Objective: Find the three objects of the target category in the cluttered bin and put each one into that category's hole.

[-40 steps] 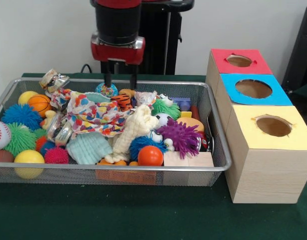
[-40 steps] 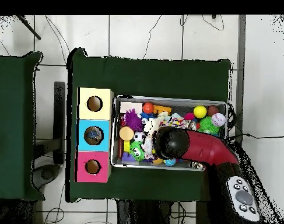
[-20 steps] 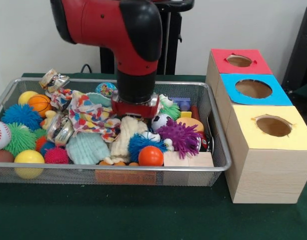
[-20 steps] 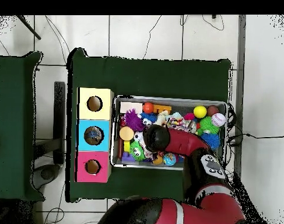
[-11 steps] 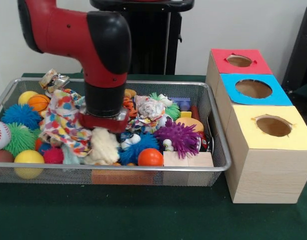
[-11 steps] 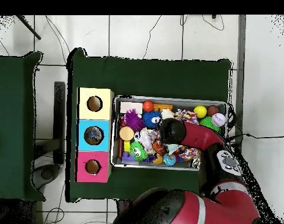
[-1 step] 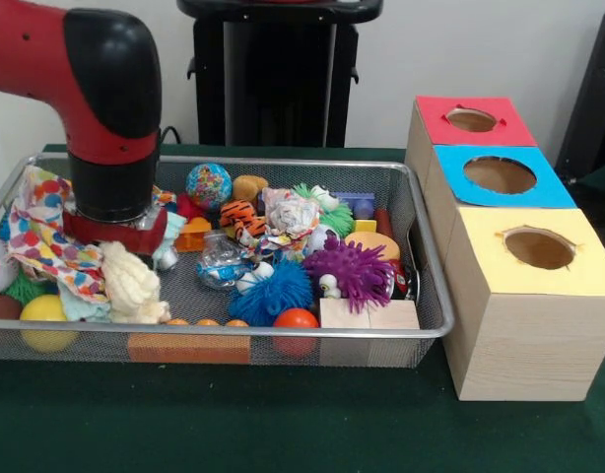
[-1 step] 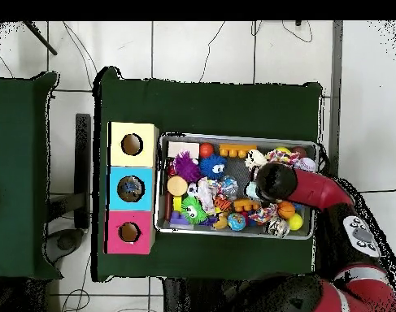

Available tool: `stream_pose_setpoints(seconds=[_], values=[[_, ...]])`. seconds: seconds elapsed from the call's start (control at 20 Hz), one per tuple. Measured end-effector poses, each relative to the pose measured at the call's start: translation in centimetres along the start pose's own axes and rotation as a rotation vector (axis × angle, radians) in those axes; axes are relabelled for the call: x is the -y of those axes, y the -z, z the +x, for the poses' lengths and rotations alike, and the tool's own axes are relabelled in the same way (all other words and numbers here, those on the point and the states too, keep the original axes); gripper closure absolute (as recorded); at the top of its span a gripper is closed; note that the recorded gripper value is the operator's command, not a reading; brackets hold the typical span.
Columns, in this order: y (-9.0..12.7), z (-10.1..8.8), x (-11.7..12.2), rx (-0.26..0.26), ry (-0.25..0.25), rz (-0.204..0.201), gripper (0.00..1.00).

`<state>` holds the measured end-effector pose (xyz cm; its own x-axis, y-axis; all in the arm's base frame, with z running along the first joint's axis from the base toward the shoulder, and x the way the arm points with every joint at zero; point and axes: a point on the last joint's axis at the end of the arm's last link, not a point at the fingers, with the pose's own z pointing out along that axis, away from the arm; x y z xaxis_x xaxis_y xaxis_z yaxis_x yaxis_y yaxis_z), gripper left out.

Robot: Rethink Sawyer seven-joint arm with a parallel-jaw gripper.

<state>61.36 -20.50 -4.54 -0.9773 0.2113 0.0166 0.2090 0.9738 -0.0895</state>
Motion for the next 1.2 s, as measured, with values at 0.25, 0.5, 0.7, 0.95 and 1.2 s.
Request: stream_pose_setpoints(seconds=[0.25,0.5,0.7,0.95,1.2], values=[[0.9,-0.3,0.3,-0.058,0.025,-0.033,0.00],[1.1,-0.5,0.5,-0.053,0.027,-0.066,0.00],[2.3,0.2,0.6,-0.055,0.026,-0.077,0.00],[5.2,0.9,1.1,-0.043,0.029,-0.064,0.00],[7.3,0.5,2.2,-0.017,0.024,-0.045,0.00]])
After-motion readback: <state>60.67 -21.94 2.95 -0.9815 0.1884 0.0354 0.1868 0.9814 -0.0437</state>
